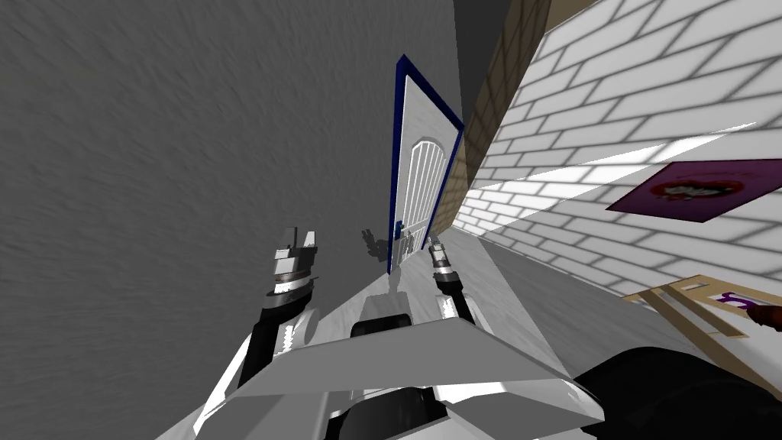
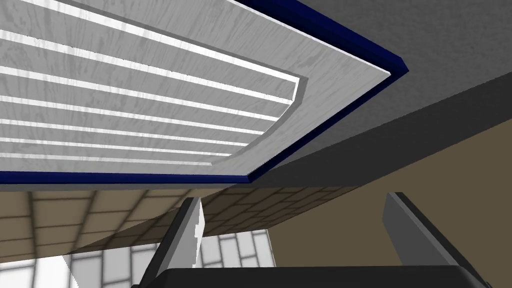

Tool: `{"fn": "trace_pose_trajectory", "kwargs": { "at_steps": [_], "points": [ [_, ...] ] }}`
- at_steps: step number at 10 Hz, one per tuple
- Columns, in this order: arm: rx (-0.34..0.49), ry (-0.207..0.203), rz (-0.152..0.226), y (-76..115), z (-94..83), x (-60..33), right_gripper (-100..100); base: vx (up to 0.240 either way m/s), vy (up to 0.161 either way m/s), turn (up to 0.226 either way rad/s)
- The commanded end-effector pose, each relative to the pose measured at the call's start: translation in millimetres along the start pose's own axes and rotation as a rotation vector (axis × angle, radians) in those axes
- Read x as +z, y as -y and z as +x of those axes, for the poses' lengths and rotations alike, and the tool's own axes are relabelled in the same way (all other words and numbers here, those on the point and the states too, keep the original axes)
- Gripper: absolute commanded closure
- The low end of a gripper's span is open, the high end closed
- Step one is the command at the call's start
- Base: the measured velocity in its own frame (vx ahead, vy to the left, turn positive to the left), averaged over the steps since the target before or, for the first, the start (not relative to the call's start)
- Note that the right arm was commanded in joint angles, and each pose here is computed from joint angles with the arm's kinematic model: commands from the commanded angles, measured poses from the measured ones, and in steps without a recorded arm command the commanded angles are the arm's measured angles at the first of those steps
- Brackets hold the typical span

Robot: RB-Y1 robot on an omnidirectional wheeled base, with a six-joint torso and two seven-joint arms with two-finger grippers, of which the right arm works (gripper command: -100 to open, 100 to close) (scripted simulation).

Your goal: Pull the door open

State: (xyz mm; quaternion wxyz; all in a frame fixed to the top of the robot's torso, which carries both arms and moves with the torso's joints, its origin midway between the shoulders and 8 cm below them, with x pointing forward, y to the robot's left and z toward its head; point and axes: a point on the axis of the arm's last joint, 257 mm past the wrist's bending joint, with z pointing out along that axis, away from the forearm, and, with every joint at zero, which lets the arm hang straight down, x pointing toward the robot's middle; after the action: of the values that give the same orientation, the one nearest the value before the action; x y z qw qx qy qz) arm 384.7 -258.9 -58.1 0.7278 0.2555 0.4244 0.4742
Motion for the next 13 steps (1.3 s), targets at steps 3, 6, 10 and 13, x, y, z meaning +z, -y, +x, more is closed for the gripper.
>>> {"fn": "trace_pose_trajectory", "kwargs": {
  "at_steps": [3,6,10,13],
  "points": [
    [-0.144,-0.055,0.021,16.8,15.7,-7.5,-100,0.101,-0.056,0.06],
    [-0.265,-0.108,0.038,32.4,29.9,-16.2,-100,0.094,-0.061,0.063],
    [-0.425,-0.188,0.055,54.3,50.2,-30.4,-100,0.097,-0.066,0.067],
    [-0.54,-0.254,0.064,71.1,66.5,-42.9,-100,0.091,-0.08,0.06]
  ]
}}
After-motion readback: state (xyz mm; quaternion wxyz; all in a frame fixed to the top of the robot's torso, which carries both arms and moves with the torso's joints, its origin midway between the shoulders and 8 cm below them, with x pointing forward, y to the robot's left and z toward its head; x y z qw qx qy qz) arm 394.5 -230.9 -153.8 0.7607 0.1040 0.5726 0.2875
